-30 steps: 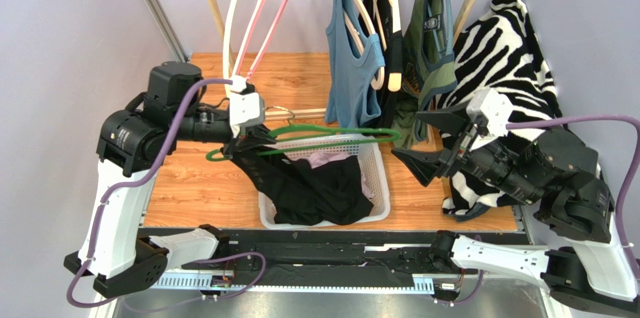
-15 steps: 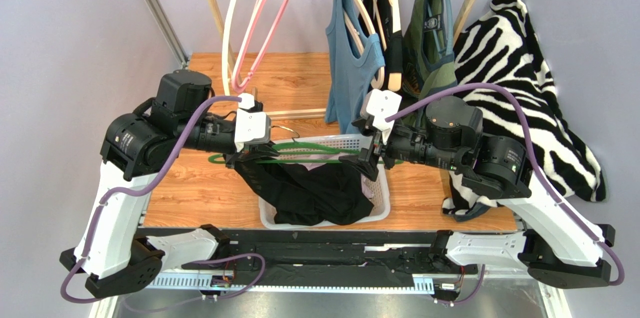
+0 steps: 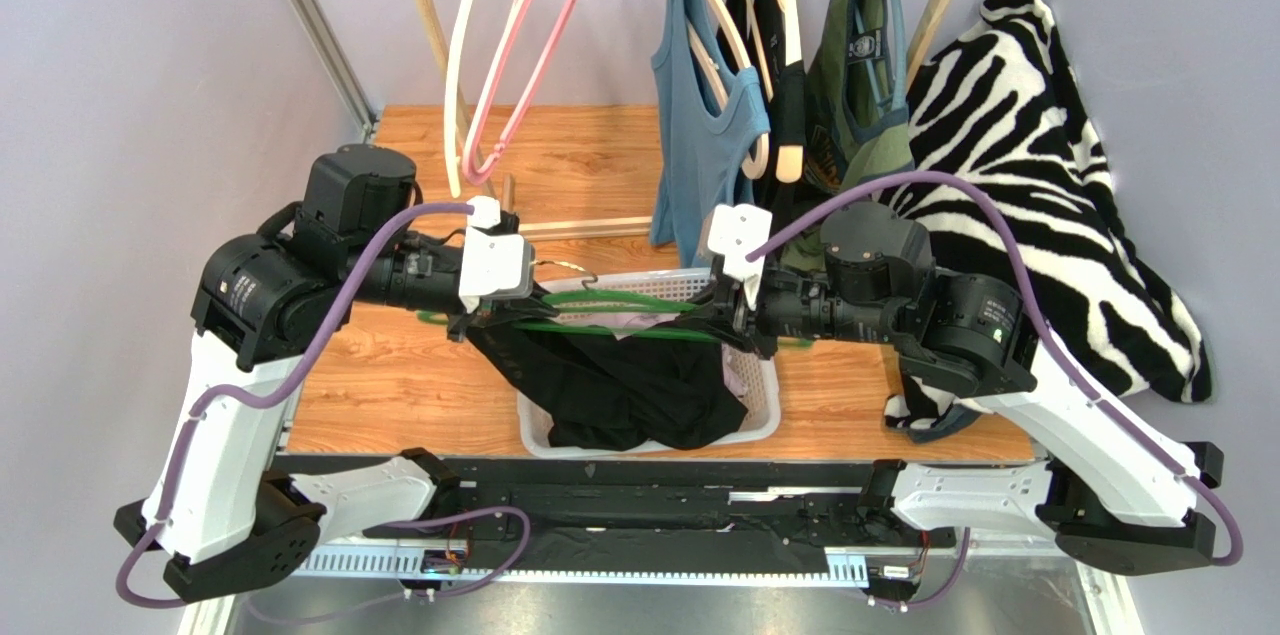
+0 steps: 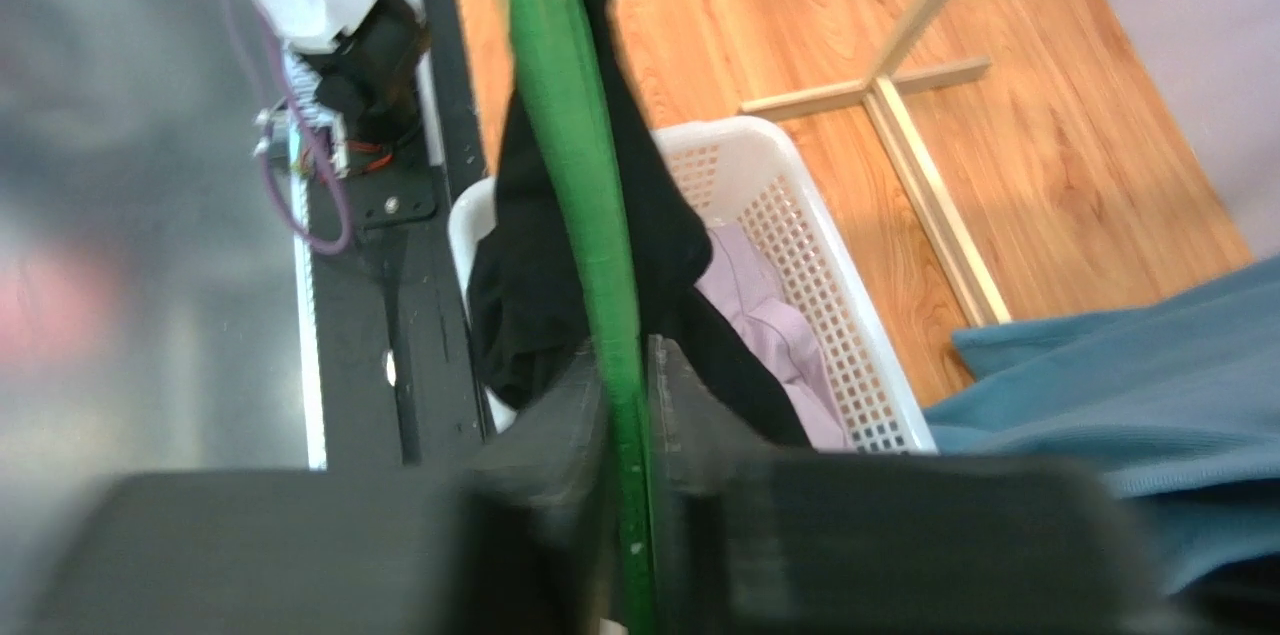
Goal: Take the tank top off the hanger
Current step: Hang the tank top on the hanger.
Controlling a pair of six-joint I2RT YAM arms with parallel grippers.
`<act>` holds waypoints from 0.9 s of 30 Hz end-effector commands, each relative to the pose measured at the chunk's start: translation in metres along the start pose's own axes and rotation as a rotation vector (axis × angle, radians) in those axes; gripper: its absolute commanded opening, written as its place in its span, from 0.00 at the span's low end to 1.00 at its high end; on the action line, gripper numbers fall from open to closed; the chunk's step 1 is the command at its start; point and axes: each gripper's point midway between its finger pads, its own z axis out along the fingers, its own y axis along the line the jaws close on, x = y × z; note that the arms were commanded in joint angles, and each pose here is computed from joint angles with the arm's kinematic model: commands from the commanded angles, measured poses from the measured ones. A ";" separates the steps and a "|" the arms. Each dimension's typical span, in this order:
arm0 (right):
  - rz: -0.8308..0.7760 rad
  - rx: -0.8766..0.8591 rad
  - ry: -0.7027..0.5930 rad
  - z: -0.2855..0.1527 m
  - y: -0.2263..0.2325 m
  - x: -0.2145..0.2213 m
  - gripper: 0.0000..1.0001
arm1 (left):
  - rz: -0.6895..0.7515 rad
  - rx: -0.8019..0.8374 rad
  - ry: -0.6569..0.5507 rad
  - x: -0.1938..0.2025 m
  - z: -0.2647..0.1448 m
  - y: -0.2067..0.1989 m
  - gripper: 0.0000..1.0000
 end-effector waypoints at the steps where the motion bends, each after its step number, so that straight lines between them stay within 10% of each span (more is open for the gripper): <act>1: 0.042 0.024 -0.073 -0.009 -0.002 -0.019 0.00 | -0.005 -0.004 -0.034 -0.009 -0.007 -0.010 0.11; 4: 0.068 0.074 -0.126 -0.023 -0.007 -0.028 0.00 | -0.015 -0.161 -0.043 -0.014 -0.012 0.018 0.59; 8: 0.096 0.146 -0.170 -0.041 -0.016 -0.035 0.00 | -0.038 -0.419 -0.028 -0.019 -0.036 0.054 0.92; 27: 0.182 0.236 -0.246 -0.075 -0.023 -0.042 0.00 | -0.233 -0.542 -0.051 0.014 -0.017 0.084 0.91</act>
